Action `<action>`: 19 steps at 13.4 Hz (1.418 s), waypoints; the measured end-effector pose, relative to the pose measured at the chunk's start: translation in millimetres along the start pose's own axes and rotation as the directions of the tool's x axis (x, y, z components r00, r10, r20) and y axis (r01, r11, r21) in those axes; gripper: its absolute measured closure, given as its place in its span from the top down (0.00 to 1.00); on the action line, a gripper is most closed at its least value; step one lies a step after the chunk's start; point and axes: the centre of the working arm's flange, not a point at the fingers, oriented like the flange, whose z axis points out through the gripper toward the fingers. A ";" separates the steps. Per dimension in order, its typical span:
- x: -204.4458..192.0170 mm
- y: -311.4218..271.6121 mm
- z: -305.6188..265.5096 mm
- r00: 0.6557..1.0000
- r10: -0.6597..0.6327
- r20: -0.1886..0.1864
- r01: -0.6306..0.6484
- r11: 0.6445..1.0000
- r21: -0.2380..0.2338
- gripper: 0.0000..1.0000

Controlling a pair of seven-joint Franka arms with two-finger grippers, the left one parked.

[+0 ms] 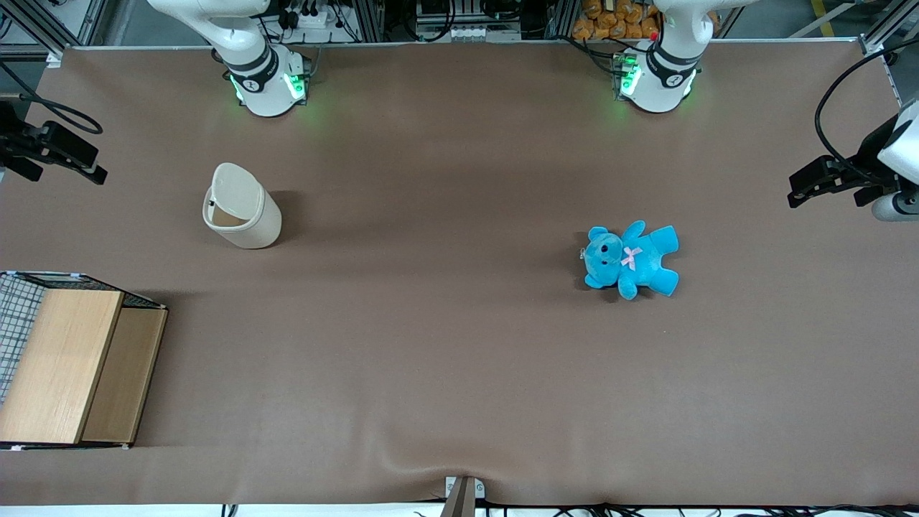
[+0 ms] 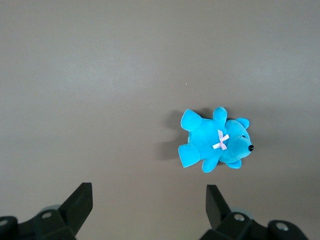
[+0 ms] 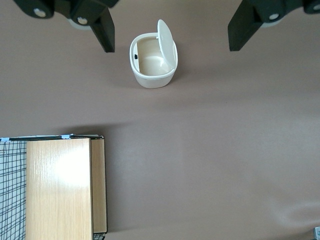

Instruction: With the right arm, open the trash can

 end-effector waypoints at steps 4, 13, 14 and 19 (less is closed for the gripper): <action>0.2 0.3 0.4 1.000 0.000 0.001 0.000 1.000 0.000 1.00; 2.5 0.8 4.4 1.000 -0.022 0.009 0.022 1.000 -0.003 1.00; 2.7 0.8 4.9 1.000 -0.028 0.010 0.028 1.000 -0.003 1.00; 2.6 0.8 5.2 0.999 -0.035 0.011 0.035 0.999 -0.003 1.00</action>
